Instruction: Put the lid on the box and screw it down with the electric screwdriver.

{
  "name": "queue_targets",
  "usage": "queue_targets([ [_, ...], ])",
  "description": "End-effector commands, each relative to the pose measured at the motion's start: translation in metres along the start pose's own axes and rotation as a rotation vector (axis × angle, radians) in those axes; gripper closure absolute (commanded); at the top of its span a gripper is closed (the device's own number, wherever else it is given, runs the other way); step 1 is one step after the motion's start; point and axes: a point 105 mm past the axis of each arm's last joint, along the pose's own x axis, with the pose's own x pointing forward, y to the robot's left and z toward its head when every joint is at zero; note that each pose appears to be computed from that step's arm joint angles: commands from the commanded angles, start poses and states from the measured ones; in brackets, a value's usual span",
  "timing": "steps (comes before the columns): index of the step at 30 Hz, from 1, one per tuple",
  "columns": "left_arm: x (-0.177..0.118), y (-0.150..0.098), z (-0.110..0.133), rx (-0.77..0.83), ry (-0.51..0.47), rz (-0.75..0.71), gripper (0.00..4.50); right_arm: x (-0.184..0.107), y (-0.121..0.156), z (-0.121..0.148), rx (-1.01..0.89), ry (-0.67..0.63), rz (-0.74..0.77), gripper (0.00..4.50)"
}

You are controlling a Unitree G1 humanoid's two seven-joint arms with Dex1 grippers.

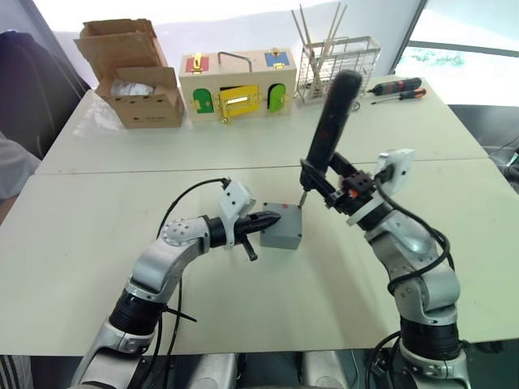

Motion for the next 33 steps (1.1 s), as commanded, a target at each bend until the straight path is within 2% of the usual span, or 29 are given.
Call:
queue_targets([
  [1, 0.001, -0.004, -0.007, 0.008, 0.030, -0.013, 4.50, -0.002, 0.023, -0.032, -0.005, 0.110, 0.092, 2.62],
  [9, 0.000, -0.005, -0.013, 0.002, 0.046, -0.013, 4.50, -0.011, 0.024, -0.056, 0.055, 0.154, 0.059, 2.62],
  [17, 0.000, -0.006, -0.017, -0.005, 0.055, -0.011, 4.50, -0.017, 0.011, -0.064, 0.088, 0.152, -0.013, 2.62],
  [33, -0.001, -0.005, -0.021, -0.010, 0.063, -0.003, 4.50, -0.020, 0.009, -0.073, 0.070, 0.184, -0.010, 2.62],
])
